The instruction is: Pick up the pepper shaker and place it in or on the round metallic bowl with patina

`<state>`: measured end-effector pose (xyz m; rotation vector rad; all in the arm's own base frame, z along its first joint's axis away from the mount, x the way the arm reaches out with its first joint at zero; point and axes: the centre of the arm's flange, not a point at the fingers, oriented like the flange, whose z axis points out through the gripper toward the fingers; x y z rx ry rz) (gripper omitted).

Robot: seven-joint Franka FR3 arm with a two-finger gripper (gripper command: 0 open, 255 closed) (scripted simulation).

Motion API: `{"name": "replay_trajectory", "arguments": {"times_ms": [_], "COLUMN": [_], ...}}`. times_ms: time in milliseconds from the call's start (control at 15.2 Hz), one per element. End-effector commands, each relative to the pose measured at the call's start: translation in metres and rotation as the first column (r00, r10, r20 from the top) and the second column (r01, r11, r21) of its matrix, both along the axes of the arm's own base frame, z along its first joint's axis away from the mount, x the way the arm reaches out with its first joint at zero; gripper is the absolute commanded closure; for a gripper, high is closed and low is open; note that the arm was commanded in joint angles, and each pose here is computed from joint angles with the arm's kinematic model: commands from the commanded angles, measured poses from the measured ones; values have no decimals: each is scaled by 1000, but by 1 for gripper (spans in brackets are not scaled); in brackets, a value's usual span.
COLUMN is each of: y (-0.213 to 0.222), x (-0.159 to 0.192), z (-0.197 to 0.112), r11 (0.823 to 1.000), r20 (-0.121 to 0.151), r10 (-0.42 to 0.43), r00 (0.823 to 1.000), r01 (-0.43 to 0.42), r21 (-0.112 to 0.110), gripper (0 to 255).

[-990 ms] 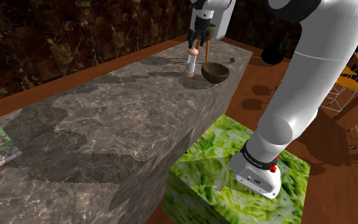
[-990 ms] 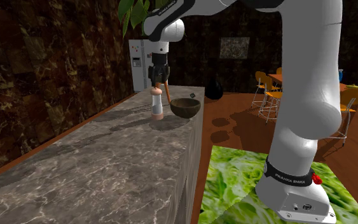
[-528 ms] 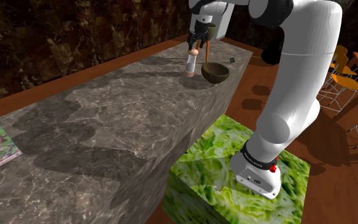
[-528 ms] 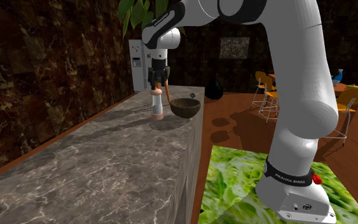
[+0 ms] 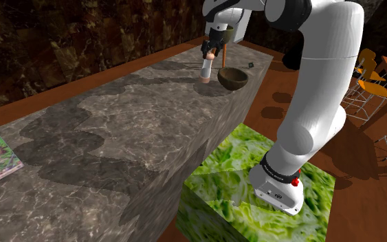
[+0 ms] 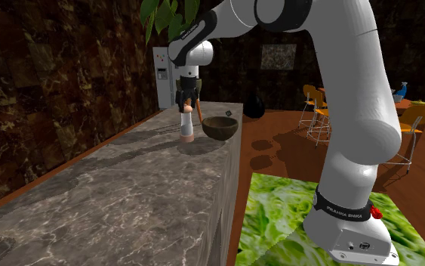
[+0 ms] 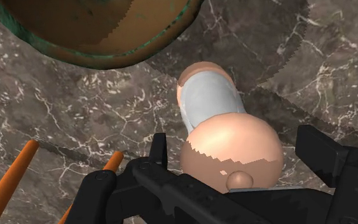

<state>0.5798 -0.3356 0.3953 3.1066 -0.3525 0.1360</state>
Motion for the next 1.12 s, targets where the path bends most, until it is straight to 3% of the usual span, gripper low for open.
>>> {"name": "replay_trajectory", "arguments": {"times_ms": [0, 198, 264, 858, 1056], "y": [0, 0, 0, 0, 0], "x": [0, 0, 0, 0, 0], "z": [0, 0, 0, 0, 16], "r11": [1000, 1000, 1000, 1000, 1000], "r20": [0, 0, 0, 0, 0], "r10": [0, 0, 0, 0, 0], "r00": [1000, 1000, 1000, 1000, 1000], "r01": [0, 0, 0, 0, 0], "r21": [0, 0, 0, 0, 0], "gripper": [0, 0, 255, 255, 255]}}
